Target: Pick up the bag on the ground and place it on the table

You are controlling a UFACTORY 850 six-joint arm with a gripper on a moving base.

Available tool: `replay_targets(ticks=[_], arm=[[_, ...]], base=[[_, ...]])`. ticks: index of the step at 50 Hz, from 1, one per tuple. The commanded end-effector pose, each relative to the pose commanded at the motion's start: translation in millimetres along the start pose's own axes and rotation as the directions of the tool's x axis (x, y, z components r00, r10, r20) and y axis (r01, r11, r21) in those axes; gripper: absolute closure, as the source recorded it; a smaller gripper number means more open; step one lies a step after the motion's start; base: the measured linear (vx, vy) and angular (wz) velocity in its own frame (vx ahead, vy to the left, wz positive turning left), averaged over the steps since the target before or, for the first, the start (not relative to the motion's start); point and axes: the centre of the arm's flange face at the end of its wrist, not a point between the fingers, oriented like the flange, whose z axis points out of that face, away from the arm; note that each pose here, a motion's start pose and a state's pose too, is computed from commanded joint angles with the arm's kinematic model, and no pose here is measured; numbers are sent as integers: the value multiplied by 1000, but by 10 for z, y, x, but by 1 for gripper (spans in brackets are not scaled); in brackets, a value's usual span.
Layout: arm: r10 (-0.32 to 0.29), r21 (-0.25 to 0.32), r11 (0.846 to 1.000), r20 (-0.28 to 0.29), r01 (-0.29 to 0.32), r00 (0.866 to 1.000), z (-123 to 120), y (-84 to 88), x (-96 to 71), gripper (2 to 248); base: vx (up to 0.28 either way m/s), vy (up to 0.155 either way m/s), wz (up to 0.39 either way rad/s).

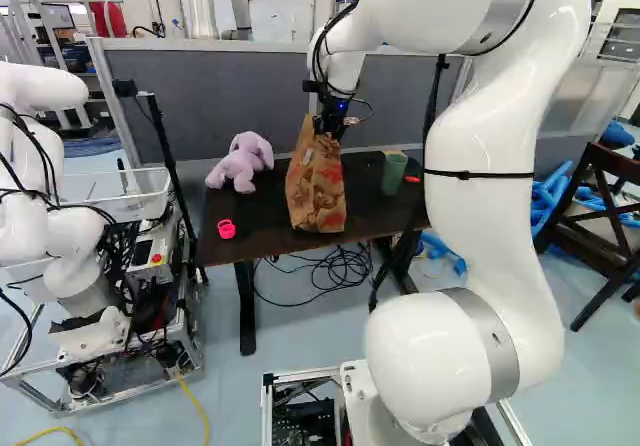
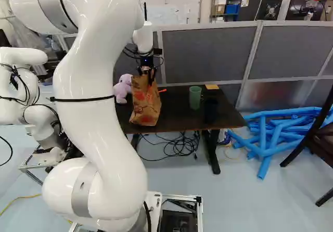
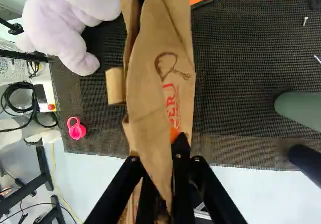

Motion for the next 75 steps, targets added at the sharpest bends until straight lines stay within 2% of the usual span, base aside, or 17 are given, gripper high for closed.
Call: replay_targets(ticks=[4, 5, 9, 10, 14, 15, 19, 20, 25, 26, 30, 31, 40, 57, 75], arm=[[0, 0, 1000, 0, 0, 1000, 0, 0, 0, 200], [0, 0, 1000, 0, 0, 1000, 0, 0, 0, 166], [0, 0, 1000, 0, 0, 1000, 0, 0, 0, 166], [0, 0, 1000, 0, 0, 1000, 0, 0, 0, 132], [0, 0, 1000, 0, 0, 1000, 0, 0, 0, 132], [0, 0, 1000, 0, 0, 1000, 0, 0, 0, 96], [0, 0, 1000, 0, 0, 1000, 0, 0, 0, 96], [0, 0, 1000, 0, 0, 1000, 0, 0, 0, 60], [0, 0, 1000, 0, 0, 1000, 0, 0, 0, 60], [0, 0, 1000, 0, 0, 1000, 0, 0, 0, 24], [0, 0, 1000, 0, 0, 1000, 0, 0, 0, 24], [0, 0, 1000, 0, 0, 1000, 0, 0, 0, 4], [-1, 0, 1000, -5, 1, 1000, -36, -5, -6, 3], [-6, -2, 1000, -35, 6, 999, -277, -41, -54, 3], [-12, 7, 1000, -14, 12, 1000, -551, -91, -163, 3]], base=[[0, 0, 0], [0, 0, 0], [0, 0, 0], [0, 0, 0], [0, 0, 0], [0, 0, 0], [0, 0, 0], [0, 0, 0], [0, 0, 0], [0, 0, 0], [0, 0, 0], [0, 0, 0], [0, 0, 0], [0, 0, 0], [0, 0, 0]])
